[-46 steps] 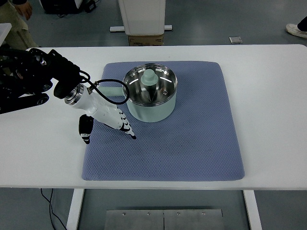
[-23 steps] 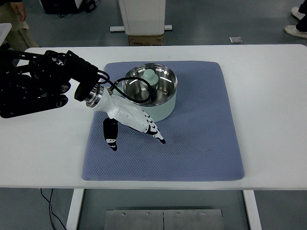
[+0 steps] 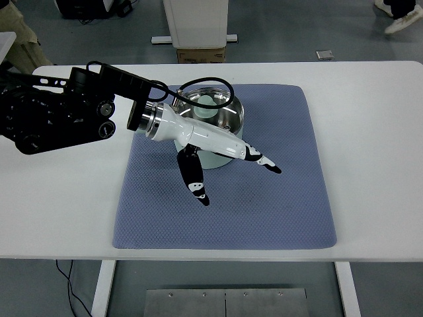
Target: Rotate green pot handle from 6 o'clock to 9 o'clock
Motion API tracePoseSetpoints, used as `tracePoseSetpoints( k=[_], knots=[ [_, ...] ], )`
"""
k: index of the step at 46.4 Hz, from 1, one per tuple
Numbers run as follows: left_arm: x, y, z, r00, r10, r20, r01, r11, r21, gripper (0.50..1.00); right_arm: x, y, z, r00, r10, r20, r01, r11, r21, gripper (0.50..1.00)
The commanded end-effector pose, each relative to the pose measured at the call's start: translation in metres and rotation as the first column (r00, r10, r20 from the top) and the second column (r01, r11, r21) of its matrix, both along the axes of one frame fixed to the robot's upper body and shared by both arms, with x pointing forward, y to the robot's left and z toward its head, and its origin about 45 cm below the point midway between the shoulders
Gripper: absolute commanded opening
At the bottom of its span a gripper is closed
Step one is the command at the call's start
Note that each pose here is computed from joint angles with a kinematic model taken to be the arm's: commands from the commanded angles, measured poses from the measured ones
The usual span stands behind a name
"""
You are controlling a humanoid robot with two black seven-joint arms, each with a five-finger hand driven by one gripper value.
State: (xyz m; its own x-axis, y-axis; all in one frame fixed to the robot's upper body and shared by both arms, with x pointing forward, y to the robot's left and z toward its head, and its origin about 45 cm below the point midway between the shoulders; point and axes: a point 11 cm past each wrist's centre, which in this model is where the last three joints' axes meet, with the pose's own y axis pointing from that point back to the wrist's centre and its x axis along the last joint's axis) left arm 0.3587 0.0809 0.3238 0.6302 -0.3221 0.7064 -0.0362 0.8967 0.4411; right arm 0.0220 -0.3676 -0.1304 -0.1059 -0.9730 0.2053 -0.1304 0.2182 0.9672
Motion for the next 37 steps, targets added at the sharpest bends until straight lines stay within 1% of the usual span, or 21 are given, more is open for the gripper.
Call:
tracePoseSetpoints(
  k=[1, 8, 15, 22, 28, 33, 37],
  knots=[
    [0.0, -0.006, 0.005, 0.998, 0.028, -0.049, -0.031, 0.998, -0.06, 1.0, 0.0, 0.0, 0.0, 1.0, 0.0, 0.0, 0.0, 1.0, 0.0, 1.0],
    [0.006, -0.009, 0.016, 0.987, 0.089, -0.132, -0.108, 0.983, -0.149, 1.0, 0.0, 0.0, 0.0, 1.0, 0.0, 0.0, 0.0, 1.0, 0.0, 1.0],
    [0.016, -0.008, 0.026, 0.962, 0.156, -0.223, -0.207, 0.952, -0.227, 1.0, 0.0, 0.0, 0.0, 1.0, 0.0, 0.0, 0.0, 1.0, 0.0, 1.0],
    [0.03, -0.003, 0.033, 0.928, 0.217, -0.302, -0.306, 0.907, -0.29, 1.0, 0.0, 0.0, 0.0, 1.0, 0.0, 0.0, 0.0, 1.0, 0.0, 1.0],
    [0.043, 0.005, 0.038, 0.887, 0.263, -0.381, -0.396, 0.857, -0.33, 1.0, 0.0, 0.0, 0.0, 1.0, 0.0, 0.0, 0.0, 1.0, 0.0, 1.0],
    [0.049, 0.009, 0.04, 0.869, 0.282, -0.406, -0.432, 0.833, -0.346, 1.0, 0.0, 0.0, 0.0, 1.0, 0.0, 0.0, 0.0, 1.0, 0.0, 1.0],
    [0.057, 0.016, 0.042, 0.841, 0.309, -0.444, -0.486, 0.793, -0.367, 1.0, 0.0, 0.0, 0.0, 1.0, 0.0, 0.0, 0.0, 1.0, 0.0, 1.0]
  ],
)
